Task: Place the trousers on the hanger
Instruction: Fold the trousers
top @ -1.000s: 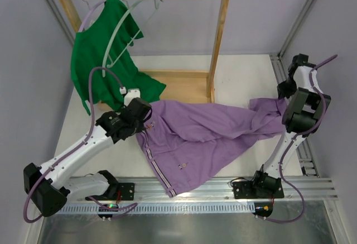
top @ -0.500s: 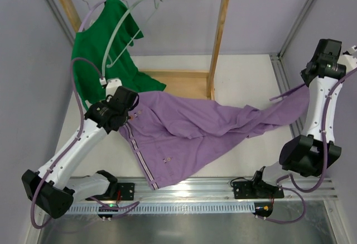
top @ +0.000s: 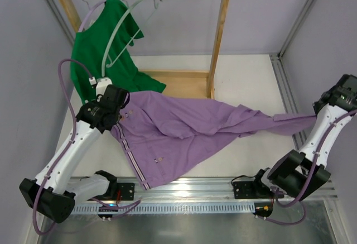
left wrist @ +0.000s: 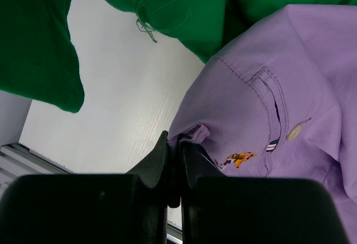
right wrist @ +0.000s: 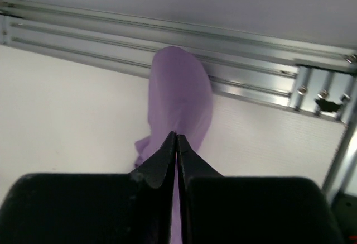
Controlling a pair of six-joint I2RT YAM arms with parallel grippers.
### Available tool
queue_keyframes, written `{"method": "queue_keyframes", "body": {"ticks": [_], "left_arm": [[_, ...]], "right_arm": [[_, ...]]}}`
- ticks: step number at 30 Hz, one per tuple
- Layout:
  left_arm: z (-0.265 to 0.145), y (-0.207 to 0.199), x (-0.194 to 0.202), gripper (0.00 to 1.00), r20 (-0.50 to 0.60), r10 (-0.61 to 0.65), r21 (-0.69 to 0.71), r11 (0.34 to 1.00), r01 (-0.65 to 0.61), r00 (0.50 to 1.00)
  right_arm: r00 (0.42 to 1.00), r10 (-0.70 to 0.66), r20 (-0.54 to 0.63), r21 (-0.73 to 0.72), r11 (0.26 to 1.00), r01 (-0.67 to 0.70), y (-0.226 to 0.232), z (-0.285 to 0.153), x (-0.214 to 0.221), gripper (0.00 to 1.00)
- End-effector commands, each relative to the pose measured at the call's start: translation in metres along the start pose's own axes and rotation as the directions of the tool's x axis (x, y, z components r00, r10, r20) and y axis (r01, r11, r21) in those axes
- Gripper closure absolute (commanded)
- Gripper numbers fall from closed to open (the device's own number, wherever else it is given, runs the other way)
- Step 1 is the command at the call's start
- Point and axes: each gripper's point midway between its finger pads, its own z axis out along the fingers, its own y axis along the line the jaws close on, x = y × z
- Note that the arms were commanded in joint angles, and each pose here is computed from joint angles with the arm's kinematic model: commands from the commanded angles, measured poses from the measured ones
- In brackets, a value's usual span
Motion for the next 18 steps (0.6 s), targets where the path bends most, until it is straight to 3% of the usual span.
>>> {"method": "queue_keyframes", "body": {"ticks": [1, 2, 4, 6, 8, 9, 14, 18], "left_arm": [[-0.008, 0.005, -0.022, 1.0, 0.054, -0.032, 0.005, 0.999, 0.031, 0.998], [-0.009, 0.003, -0.021, 1.0, 0.052, -0.027, 0.013, 1.0, 0.026, 0.998], [-0.01, 0.0, -0.021, 1.0, 0.048, -0.022, 0.043, 0.999, 0.02, 0.999], [-0.013, -0.007, -0.019, 1.0, 0.037, -0.018, 0.092, 0.996, 0.014, 0.999], [-0.015, -0.012, -0.021, 1.0, 0.041, -0.027, 0.128, 0.992, 0.021, 0.999], [-0.017, -0.014, -0.021, 1.0, 0.04, -0.029, 0.143, 0.989, 0.023, 0.999], [-0.022, -0.026, -0.019, 1.0, 0.026, -0.045, 0.216, 0.976, 0.038, 0.999], [-0.021, -0.032, -0.011, 1.0, 0.003, -0.037, 0.251, 0.967, 0.035, 0.999]], "right_arm": [[0.998, 0.059, 0.012, 0.017, 0.998, -0.059, -0.041, -0.004, 0.005, 0.96], [0.998, 0.069, -0.002, 0.046, 0.997, -0.069, -0.055, 0.002, 0.01, 0.96], [0.995, 0.099, -0.013, 0.079, 0.992, -0.098, -0.074, 0.0, 0.009, 0.84], [0.996, 0.081, -0.048, -0.032, 0.996, -0.083, -0.056, -0.012, 0.011, 0.6], [0.994, 0.052, -0.101, -0.199, 0.977, -0.071, -0.024, -0.033, 0.019, 0.55], [0.995, 0.025, -0.092, -0.257, 0.965, -0.048, -0.009, -0.04, 0.02, 0.45], [0.977, -0.19, -0.093, -0.441, 0.888, 0.131, 0.062, -0.07, 0.065, 0.4], [0.905, -0.389, -0.171, -0.507, 0.822, 0.258, 0.101, -0.035, 0.126, 0.32]]}}
